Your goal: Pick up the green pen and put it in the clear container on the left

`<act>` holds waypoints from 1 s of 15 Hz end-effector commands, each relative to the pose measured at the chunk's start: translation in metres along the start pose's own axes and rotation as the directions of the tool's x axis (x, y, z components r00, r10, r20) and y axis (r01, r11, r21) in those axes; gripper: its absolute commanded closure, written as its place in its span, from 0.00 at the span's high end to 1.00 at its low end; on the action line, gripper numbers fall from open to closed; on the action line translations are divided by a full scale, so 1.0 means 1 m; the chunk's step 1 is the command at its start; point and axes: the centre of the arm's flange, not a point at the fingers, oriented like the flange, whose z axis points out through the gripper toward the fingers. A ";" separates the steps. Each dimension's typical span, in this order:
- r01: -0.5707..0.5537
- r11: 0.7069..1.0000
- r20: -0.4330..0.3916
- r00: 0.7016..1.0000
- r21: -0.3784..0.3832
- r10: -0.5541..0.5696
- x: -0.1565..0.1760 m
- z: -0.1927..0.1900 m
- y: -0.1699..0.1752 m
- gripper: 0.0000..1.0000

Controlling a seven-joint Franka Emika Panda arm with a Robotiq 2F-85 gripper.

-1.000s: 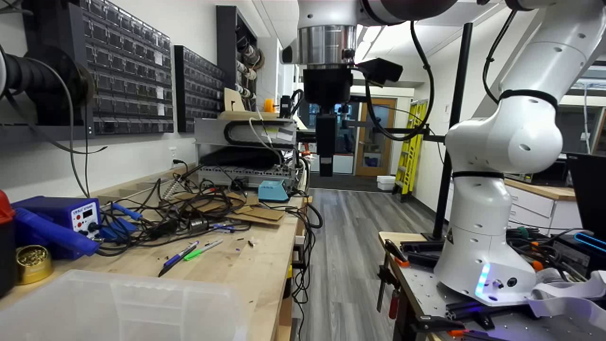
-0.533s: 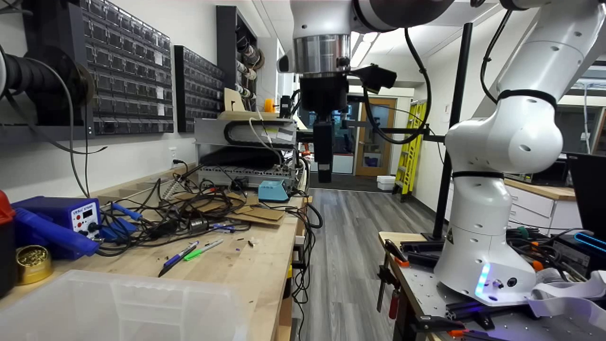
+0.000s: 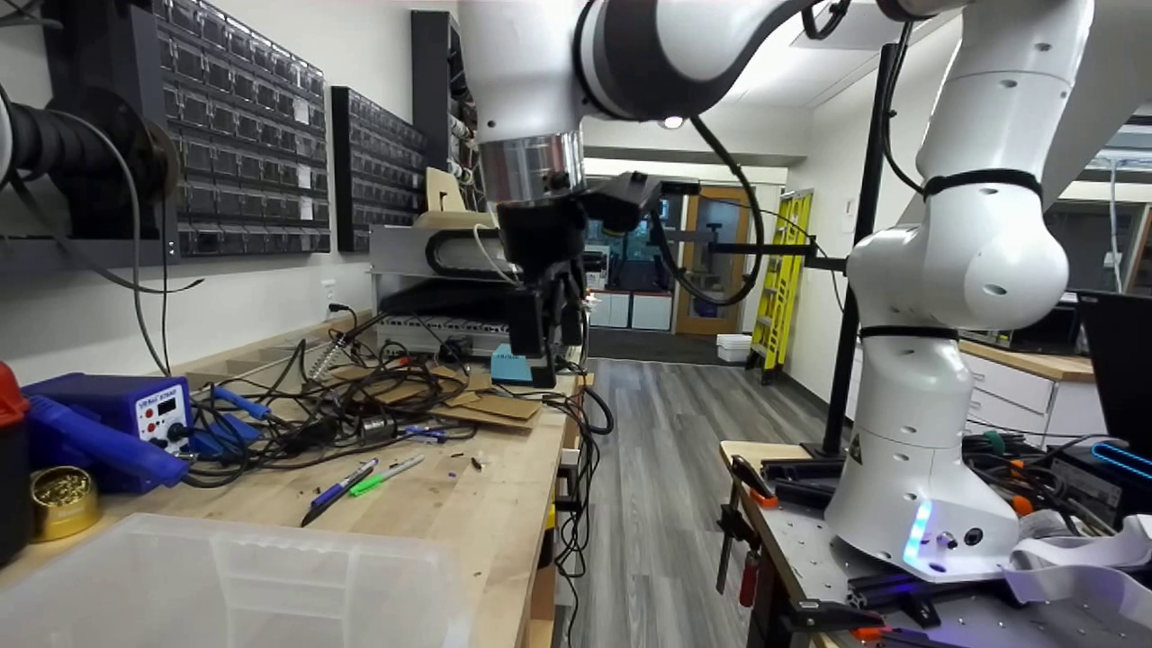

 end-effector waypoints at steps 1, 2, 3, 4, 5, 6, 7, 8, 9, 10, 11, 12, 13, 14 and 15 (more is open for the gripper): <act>-0.124 0.992 -0.021 0.992 -0.025 0.123 0.056 0.014 -0.010 1.00; -0.158 0.987 -0.032 0.987 -0.032 0.157 0.070 0.020 -0.009 1.00; -0.190 0.981 -0.039 0.981 -0.039 0.189 0.079 0.024 -0.007 1.00; -0.222 0.974 -0.042 0.974 -0.044 0.221 0.090 0.027 -0.004 1.00; -0.251 0.967 -0.046 0.968 -0.049 0.249 0.099 0.030 -0.002 1.00; -0.285 0.957 -0.050 0.958 -0.057 0.283 0.110 0.033 0.002 1.00; -0.319 0.946 -0.055 0.947 -0.063 0.316 0.119 0.035 0.005 1.00; -0.356 0.932 -0.060 0.934 -0.067 0.353 0.127 0.036 0.010 1.00; -0.392 0.917 -0.064 0.919 -0.069 0.388 0.135 0.038 0.014 1.00; -0.435 0.897 -0.069 0.900 -0.073 0.431 0.143 0.040 0.018 1.00; -0.475 0.877 -0.077 0.880 -0.076 0.470 0.152 0.044 0.022 1.00; -0.517 0.852 -0.091 0.855 -0.080 0.510 0.158 0.046 0.026 1.00; -0.556 0.827 -0.101 0.830 -0.085 0.548 0.163 0.048 0.030 1.00; -0.598 0.796 -0.111 0.800 -0.088 0.589 0.168 0.051 0.033 1.00; -0.633 0.769 -0.118 0.774 -0.090 0.622 0.172 0.053 0.036 1.00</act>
